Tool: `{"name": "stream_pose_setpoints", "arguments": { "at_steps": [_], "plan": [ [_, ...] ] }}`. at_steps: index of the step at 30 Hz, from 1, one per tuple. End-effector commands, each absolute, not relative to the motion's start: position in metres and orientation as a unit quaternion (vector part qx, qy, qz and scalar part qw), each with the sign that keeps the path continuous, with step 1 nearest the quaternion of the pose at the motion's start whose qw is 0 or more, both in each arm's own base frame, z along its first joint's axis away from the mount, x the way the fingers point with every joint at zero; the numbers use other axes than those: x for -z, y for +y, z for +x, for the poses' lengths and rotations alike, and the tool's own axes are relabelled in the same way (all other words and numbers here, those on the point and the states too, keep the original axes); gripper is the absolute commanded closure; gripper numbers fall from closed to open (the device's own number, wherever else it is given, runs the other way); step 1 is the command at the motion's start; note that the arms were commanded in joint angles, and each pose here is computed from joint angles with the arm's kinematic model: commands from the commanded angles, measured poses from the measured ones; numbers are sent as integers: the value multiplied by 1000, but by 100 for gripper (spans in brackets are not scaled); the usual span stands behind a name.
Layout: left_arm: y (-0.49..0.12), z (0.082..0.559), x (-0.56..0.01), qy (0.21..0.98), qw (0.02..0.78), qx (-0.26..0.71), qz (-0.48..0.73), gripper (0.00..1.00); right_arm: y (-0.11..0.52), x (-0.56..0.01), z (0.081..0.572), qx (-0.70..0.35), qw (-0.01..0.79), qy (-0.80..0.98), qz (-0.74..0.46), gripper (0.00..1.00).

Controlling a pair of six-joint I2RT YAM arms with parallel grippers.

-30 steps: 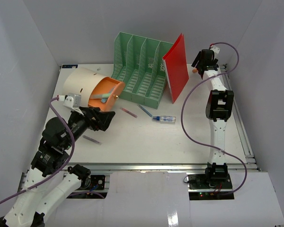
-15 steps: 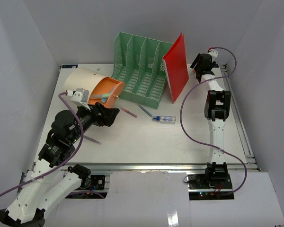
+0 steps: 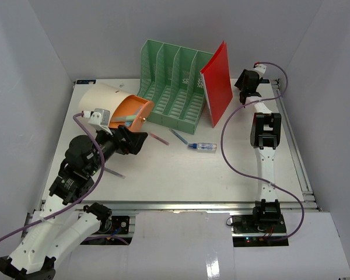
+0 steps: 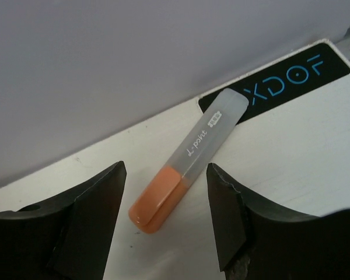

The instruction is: Organize the desk

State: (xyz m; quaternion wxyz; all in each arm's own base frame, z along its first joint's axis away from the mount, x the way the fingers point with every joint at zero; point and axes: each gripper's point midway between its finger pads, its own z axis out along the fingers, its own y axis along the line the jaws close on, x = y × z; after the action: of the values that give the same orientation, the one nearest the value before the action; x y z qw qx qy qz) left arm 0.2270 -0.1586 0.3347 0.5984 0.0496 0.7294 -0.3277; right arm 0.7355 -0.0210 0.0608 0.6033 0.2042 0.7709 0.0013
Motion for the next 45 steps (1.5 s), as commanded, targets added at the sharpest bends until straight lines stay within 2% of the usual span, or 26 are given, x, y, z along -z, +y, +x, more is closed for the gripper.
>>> {"name": "stream_pose_setpoints", "arguments": {
  "at_steps": [1,6,11,19,32,36,45],
  "plan": [
    [-159,234,-334,728,606,317,53,2,-25,-78,746,4,635,748,194,37],
    [-160,235,-337,726,609,313,63,2,-23,-76,743,1,628,756,187,42],
    [-157,232,-341,720,616,314,64,2,-41,-73,738,-1,615,765,192,53],
    [-154,223,-347,710,623,323,64,2,-30,-56,715,-32,563,805,182,63],
    [-153,190,-355,694,613,371,67,2,-8,-40,638,-79,446,879,150,66],
    [-152,177,-355,691,605,389,66,2,-2,-54,620,-98,434,885,136,67],
    [-151,152,-358,676,593,433,57,2,-4,-36,585,-68,356,926,104,61]
  ]
}}
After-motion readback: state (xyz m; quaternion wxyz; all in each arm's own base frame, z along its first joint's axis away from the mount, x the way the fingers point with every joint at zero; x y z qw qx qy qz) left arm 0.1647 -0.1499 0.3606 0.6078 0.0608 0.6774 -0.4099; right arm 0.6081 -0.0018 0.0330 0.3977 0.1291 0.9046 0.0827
